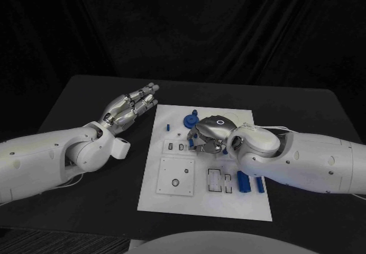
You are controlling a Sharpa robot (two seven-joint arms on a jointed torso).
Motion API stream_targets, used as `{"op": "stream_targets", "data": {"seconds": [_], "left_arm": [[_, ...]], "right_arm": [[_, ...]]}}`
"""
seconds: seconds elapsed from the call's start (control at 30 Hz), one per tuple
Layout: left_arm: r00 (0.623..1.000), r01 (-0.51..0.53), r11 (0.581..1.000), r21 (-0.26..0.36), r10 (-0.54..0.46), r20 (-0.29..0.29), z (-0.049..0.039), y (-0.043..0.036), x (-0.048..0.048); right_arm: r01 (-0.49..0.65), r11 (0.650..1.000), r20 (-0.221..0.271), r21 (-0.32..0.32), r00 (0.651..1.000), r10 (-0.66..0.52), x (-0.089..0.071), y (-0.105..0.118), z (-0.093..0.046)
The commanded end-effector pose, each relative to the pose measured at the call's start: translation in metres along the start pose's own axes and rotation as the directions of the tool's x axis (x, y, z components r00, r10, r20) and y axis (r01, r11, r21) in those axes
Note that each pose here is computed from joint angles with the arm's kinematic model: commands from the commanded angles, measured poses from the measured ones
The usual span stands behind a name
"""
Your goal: Assemble the parts on the task board
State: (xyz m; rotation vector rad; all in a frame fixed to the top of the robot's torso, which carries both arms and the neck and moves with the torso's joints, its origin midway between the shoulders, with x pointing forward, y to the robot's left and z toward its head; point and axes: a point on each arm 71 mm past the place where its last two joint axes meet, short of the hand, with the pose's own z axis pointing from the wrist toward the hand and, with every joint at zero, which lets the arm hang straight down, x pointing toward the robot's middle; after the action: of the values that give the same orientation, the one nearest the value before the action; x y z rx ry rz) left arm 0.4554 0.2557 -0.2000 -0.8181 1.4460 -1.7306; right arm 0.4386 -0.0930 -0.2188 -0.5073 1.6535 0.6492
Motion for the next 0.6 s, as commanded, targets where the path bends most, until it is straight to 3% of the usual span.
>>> {"op": "stream_targets", "data": {"seconds": [0.03, 0.33, 0.47, 0.6], "left_arm": [[1.000, 0.007, 1.000, 0.012, -0.007, -0.013, 0.0005, -0.0006, 0.0020], [1.000, 0.003, 1.000, 0.011, -0.003, -0.006, -0.0007, -0.0010, 0.0005], [1.000, 0.003, 1.000, 0.013, -0.003, -0.004, -0.0017, -0.0015, 0.0001], [1.000, -0.005, 1.000, 0.016, 0.005, 0.008, -0.0036, -0.0026, -0.0014]], "right_arm": [[0.008, 1.000, -0.011, 0.007, 1.000, -0.008, 0.003, -0.002, -0.002], [-0.012, 1.000, 0.054, -0.009, 0.998, 0.013, -0.005, -0.003, -0.011], [-0.024, 0.999, 0.108, -0.022, 0.994, 0.026, -0.018, 0.000, -0.020], [-0.029, 0.999, 0.171, -0.040, 0.985, 0.036, -0.041, 0.003, -0.030]]}}
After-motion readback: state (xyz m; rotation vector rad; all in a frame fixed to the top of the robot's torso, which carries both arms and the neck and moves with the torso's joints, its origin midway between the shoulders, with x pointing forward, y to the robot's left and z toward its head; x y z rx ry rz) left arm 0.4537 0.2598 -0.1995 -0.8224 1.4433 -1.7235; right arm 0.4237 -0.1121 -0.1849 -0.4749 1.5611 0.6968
